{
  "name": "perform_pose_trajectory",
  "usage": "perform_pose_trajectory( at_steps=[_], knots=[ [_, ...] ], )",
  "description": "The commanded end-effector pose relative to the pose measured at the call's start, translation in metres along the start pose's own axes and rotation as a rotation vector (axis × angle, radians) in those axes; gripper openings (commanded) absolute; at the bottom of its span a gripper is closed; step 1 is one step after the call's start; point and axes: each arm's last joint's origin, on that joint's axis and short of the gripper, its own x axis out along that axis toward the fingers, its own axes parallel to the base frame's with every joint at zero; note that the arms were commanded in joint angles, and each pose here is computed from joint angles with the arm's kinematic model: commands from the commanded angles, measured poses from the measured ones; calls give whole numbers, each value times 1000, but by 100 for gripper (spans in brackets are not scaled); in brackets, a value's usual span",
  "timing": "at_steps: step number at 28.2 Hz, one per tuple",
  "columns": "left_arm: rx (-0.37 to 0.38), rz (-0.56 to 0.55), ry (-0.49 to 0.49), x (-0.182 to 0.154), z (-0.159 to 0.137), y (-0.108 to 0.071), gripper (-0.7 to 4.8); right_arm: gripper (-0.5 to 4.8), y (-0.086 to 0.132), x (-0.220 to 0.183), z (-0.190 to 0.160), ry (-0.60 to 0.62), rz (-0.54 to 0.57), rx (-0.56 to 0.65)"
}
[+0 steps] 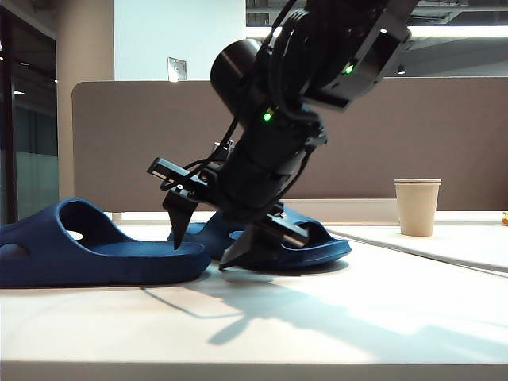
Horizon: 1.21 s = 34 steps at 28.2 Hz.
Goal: Interlock the pair of blue slippers on the table with their fronts facing up.
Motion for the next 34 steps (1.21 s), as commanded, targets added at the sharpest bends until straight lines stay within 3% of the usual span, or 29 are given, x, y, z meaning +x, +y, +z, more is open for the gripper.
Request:
perform_pose_trajectory(
  at_steps=[1, 9, 15, 25, 34],
  knots=[
    [12, -7, -4, 0, 0, -1, 335, 289, 9, -16, 11, -39, 40, -75],
    [-15, -38, 31, 1, -3, 0, 335, 288, 27, -70, 36, -129, 97, -173],
    [-97, -59, 125, 10, -9, 10, 335, 288, 37, -122, 50, -193, 143, -171],
    [-267, -16, 195, 28, -12, 56, 337, 284, 30, -198, 46, -311, 203, -215],
    [-399, 65, 273, 47, -22, 97, 353, 284, 3, -204, 14, -329, 216, -209]
  ],
)
